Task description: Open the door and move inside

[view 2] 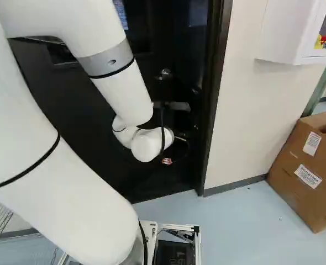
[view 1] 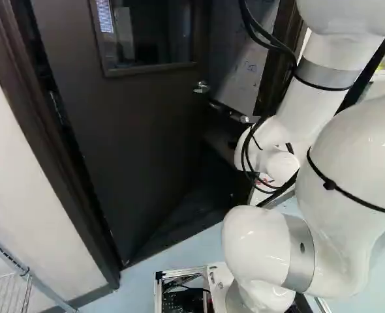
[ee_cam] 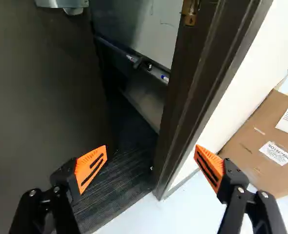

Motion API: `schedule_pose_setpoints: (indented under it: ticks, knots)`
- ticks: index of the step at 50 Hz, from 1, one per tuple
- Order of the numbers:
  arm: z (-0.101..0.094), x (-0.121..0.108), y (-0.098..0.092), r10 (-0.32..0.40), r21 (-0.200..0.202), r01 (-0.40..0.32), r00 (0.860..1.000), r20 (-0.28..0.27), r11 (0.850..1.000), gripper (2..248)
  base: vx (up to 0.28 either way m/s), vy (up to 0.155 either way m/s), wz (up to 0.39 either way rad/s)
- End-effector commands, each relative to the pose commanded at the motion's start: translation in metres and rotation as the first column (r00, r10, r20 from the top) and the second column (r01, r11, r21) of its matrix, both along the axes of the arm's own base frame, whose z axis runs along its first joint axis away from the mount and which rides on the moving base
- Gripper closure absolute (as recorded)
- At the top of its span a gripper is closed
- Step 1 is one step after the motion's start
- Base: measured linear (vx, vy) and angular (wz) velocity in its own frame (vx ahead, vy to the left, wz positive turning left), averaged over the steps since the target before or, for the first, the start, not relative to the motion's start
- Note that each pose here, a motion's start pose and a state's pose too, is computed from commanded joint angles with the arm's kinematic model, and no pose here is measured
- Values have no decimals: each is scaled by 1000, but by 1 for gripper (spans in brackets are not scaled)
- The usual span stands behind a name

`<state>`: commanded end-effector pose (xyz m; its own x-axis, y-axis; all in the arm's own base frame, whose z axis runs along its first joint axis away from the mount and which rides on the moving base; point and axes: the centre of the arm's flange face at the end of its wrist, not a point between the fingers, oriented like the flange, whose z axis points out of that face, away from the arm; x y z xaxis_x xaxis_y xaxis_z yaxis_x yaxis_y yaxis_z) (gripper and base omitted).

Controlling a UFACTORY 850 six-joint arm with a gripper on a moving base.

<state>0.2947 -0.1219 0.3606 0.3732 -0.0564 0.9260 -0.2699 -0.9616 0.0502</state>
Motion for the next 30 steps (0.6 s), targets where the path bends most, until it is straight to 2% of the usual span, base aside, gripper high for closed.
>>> schedule_pose_setpoints:
  ticks: [30]
  knots:
    - [0,0,0,0,0,0,1000,0,1000,3,114,50,-240]
